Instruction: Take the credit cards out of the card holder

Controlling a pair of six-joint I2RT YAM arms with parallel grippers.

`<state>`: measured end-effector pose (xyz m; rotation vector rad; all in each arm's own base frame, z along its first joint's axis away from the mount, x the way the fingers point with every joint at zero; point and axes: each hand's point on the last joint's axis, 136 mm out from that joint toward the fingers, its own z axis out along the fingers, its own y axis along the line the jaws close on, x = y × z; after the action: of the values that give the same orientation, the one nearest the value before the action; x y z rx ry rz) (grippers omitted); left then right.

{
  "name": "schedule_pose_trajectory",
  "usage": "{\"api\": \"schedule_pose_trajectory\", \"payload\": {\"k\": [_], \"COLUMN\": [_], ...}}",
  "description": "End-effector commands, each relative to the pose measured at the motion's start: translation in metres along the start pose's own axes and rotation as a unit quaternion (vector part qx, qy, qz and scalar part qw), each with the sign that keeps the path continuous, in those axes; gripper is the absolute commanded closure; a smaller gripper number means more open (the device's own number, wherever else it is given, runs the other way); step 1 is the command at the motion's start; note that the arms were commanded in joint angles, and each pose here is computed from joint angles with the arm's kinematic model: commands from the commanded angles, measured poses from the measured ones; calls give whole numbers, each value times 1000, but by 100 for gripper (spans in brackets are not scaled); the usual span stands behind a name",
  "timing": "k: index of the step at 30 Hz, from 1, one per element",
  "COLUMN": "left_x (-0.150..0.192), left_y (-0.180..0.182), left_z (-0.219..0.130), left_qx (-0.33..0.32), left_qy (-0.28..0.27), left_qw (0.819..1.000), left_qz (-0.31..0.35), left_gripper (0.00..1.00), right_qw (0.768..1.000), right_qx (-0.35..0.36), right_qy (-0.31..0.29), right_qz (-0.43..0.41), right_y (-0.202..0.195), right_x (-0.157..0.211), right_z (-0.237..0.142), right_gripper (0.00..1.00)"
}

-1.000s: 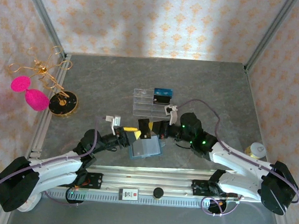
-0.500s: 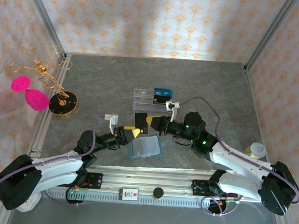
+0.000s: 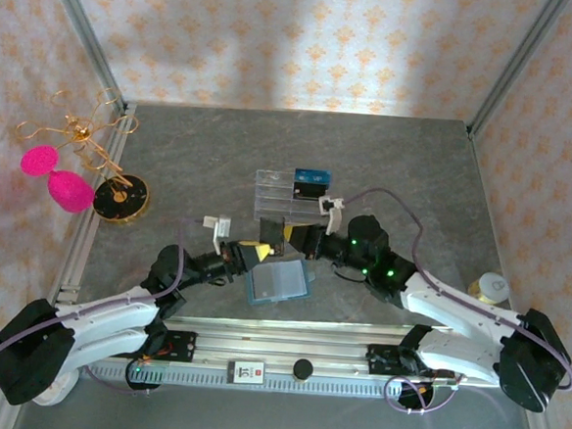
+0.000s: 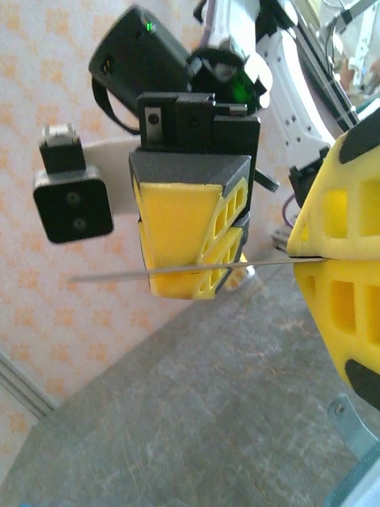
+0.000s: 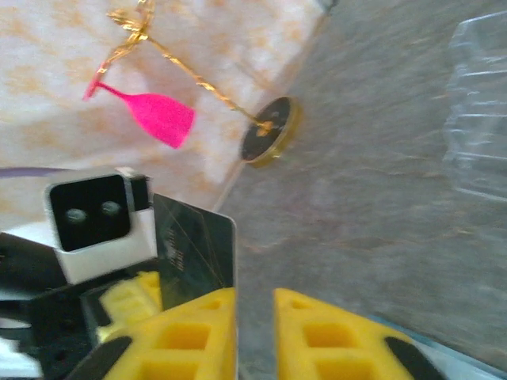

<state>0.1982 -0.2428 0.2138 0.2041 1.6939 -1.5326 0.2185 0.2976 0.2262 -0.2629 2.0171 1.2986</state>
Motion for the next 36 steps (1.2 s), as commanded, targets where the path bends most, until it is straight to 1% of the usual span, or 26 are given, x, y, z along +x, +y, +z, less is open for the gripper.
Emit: {"api": "schedule_pose_trajectory", "payload": {"k": [1,5,8,9,11,13,15,16,20,21,25,27,29,35,36], "left_x": [-9,-5,-5,-6,-12,-23,-32,-34,-48,-51,-66,-74,-80,-95,-100], "left_y": [2,13,22,27,38,50,59,63,68,71,92,101,109,129,128], "left_z": [11,25,38,43,50,55,58,61,76,78,88,94,99,116,117], "left_qx": [-35,-78,-107,-121,-151,-183,-198,-194,-168,-164,-177,-175,-171,-179,-180], "left_qy": [30,95,154,179,225,268,309,332,392,406,450,465,476,495,493], "left_qw": [997,988,971,962,936,899,861,846,804,791,742,730,722,683,677], "left_qz": [56,96,146,166,226,294,351,369,415,427,464,470,471,506,516], "left_gripper": [100,100,100,100,100,100,100,100,100,100,100,100,100,100,100], "right_qw": [993,983,976,973,970,968,968,968,966,965,963,960,958,945,943], "right_qx": [115,171,200,208,221,228,229,228,239,241,248,257,268,313,317], "right_qy": [-27,-63,-89,-95,-102,-103,-101,-101,-100,-102,-107,-106,-105,-99,-100], "right_qz": [-29,-30,-27,-25,-22,-18,-14,-14,-8,-4,2,4,7,10,11], "right_y": [-37,-60,-72,-77,-83,-89,-93,-94,-103,-105,-111,-115,-120,-138,-140], "right_x": [-14,-29,-37,-39,-41,-41,-41,-41,-40,-41,-46,-48,-50,-56,-58], "right_z": [-24,-53,-73,-78,-85,-88,-89,-90,-92,-93,-94,-95,-94,-93,-93], "right_gripper": [80,78,75,74,74,74,73,73,73,73,73,73,74,73,73]}}
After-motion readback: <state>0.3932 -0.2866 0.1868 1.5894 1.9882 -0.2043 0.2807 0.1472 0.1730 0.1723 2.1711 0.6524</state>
